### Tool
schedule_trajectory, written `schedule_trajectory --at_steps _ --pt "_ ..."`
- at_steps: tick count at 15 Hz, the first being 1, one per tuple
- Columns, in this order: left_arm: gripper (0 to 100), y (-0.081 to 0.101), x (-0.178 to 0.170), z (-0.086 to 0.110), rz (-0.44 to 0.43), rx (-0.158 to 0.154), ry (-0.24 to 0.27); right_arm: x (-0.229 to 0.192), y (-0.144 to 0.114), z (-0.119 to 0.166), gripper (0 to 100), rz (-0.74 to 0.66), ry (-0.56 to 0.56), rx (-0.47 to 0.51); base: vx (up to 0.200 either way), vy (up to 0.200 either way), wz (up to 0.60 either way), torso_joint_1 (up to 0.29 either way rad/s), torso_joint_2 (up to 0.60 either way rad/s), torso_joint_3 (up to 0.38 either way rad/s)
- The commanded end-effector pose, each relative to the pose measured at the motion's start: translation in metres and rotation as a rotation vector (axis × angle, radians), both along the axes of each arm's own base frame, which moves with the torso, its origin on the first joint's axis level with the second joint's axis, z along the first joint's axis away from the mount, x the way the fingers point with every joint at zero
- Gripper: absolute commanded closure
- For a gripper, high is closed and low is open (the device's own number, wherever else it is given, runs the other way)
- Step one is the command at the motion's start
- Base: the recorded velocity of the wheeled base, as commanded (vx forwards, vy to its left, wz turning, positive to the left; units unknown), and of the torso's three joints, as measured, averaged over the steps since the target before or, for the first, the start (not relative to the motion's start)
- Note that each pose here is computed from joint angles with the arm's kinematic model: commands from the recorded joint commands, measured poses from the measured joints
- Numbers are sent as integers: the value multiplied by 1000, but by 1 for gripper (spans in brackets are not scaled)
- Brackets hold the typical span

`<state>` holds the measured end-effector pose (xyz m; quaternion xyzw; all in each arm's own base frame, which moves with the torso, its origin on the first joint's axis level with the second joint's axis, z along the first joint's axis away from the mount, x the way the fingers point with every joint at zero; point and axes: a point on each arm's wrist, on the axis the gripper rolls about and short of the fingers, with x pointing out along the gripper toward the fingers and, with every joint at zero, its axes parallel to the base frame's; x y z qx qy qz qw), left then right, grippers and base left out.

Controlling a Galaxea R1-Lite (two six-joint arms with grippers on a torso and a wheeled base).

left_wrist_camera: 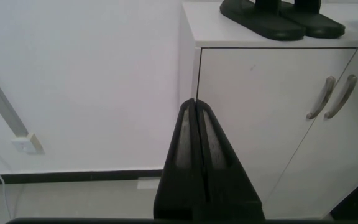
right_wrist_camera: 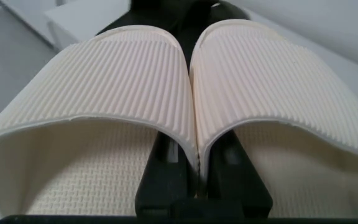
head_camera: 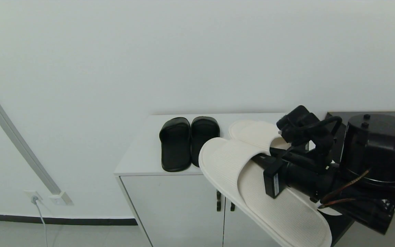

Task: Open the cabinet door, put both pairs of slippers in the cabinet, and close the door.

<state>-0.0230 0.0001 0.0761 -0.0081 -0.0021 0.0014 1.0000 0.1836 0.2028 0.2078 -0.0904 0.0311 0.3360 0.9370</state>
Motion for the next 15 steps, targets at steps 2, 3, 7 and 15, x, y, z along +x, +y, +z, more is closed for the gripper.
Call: schedule_trajectory --at_steps 2,3,7,15 --pt "100 0 0 0 -1 1 1 -13 -4 -4 100 73 26 7 0 0 0 0 0 0" --pt "100 0 0 0 -1 1 1 -14 -4 -4 100 83 37 17 0 0 0 0 0 0" --pt "100 0 0 0 -1 2 1 -19 -9 -4 100 108 76 31 -150 0 0 5 1 4" --pt "100 0 0 0 -1 1 1 -23 -14 -6 100 117 81 29 -200 0 0 -3 2 2"
